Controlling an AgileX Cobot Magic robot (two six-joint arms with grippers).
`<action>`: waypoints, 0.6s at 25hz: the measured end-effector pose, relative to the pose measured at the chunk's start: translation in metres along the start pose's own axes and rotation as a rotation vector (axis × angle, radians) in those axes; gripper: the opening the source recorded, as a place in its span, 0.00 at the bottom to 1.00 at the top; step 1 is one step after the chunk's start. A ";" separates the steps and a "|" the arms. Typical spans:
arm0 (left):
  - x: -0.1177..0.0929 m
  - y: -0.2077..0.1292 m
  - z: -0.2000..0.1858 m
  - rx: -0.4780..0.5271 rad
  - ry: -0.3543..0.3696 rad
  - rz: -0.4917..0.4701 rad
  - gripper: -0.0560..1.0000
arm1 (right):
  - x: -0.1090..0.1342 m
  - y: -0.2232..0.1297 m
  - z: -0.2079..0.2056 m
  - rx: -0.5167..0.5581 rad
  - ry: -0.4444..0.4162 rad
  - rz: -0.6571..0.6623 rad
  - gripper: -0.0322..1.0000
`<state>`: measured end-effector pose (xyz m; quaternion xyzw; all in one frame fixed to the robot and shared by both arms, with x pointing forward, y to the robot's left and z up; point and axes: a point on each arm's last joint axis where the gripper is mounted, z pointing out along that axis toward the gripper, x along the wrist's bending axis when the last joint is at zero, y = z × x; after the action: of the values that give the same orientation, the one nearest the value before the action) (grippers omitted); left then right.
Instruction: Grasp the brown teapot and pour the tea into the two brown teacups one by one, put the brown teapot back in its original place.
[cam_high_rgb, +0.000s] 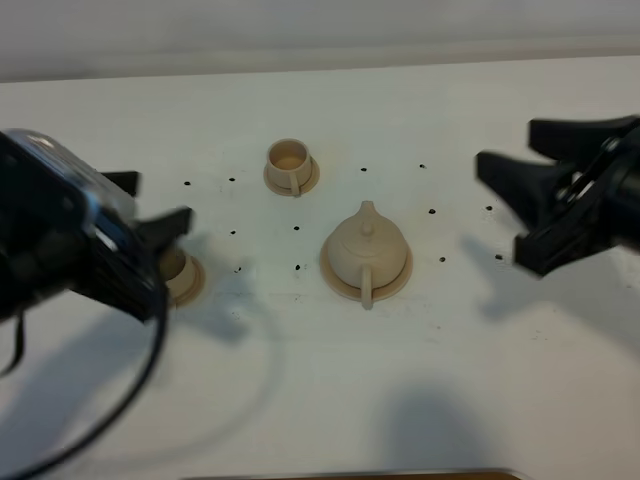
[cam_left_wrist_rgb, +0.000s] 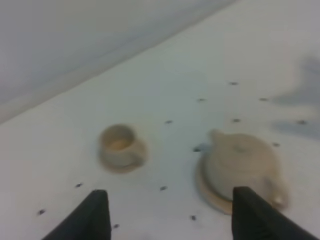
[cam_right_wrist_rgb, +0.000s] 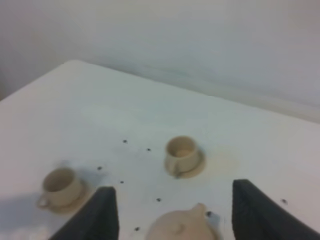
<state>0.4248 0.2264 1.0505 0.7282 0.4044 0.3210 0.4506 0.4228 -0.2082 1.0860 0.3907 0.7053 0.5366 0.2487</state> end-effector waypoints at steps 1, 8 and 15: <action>0.005 0.001 -0.001 0.001 0.013 -0.018 0.59 | -0.006 0.001 -0.002 0.012 -0.011 0.018 0.50; 0.040 0.011 -0.012 -0.004 0.092 -0.162 0.58 | -0.041 0.013 -0.027 0.220 -0.127 0.095 0.49; 0.055 0.010 -0.025 0.123 0.124 -0.245 0.58 | -0.024 0.026 -0.072 0.225 -0.215 0.082 0.49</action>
<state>0.4327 0.2818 1.0750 0.6784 0.5362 0.2826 0.4152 0.3888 -0.2651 1.1311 0.4997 0.7137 0.4192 0.2552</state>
